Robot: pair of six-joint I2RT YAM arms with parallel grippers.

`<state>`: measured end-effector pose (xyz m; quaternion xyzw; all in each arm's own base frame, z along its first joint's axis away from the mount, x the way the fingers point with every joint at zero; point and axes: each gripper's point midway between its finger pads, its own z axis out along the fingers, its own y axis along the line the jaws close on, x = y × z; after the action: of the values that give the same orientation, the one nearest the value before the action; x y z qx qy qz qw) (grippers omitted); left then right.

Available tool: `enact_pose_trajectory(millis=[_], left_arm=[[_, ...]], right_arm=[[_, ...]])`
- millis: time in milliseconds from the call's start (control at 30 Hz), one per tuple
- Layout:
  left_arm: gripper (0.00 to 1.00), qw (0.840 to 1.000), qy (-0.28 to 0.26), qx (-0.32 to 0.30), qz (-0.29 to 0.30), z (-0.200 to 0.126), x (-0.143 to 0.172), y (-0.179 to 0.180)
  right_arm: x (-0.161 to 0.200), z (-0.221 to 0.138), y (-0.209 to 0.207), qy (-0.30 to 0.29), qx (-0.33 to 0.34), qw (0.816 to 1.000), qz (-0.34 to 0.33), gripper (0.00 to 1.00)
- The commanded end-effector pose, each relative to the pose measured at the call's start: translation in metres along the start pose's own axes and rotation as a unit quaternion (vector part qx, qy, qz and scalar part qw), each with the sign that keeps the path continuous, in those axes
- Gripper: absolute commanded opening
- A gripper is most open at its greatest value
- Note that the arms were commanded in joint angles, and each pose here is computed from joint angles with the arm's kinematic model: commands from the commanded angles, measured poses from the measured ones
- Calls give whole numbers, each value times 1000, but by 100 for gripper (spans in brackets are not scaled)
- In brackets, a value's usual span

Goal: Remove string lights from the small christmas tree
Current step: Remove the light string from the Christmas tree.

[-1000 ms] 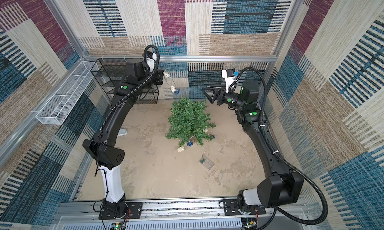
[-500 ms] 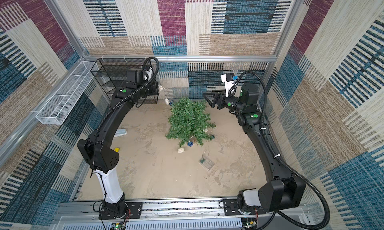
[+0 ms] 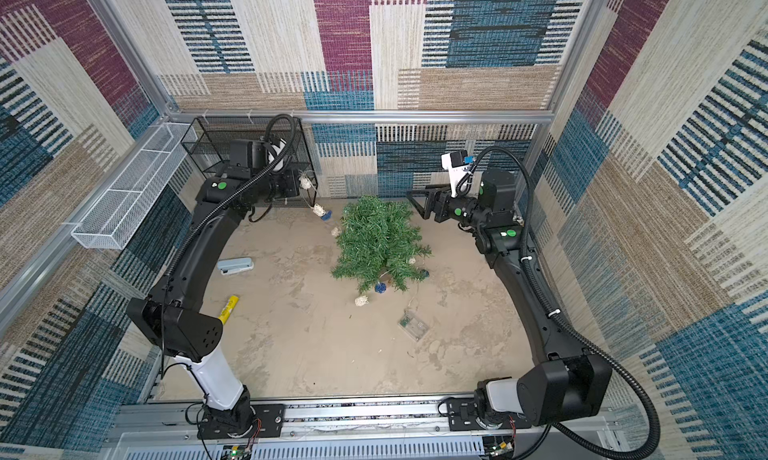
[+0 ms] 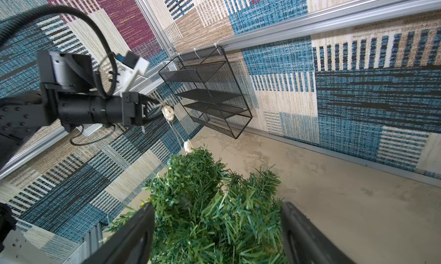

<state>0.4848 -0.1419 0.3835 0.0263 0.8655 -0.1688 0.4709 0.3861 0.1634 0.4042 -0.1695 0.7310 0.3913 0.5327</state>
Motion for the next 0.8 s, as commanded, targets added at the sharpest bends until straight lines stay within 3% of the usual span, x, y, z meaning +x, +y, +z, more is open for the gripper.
enact_pose_trajectory(millis=[0, 400, 767], left_arm=[[0, 1000, -9, 1, -4, -23, -13, -5], [0, 996, -83, -2, 34, -95, -52, -17], [0, 992, -114, 33, 41, -157, -50, -33]], right_arm=[[-2, -3, 3, -3, 2, 1000, -15, 84], [1, -14, 2, -1, 16, 999, -33, 85], [4, -19, 15, 5, 2, 999, -52, 85]])
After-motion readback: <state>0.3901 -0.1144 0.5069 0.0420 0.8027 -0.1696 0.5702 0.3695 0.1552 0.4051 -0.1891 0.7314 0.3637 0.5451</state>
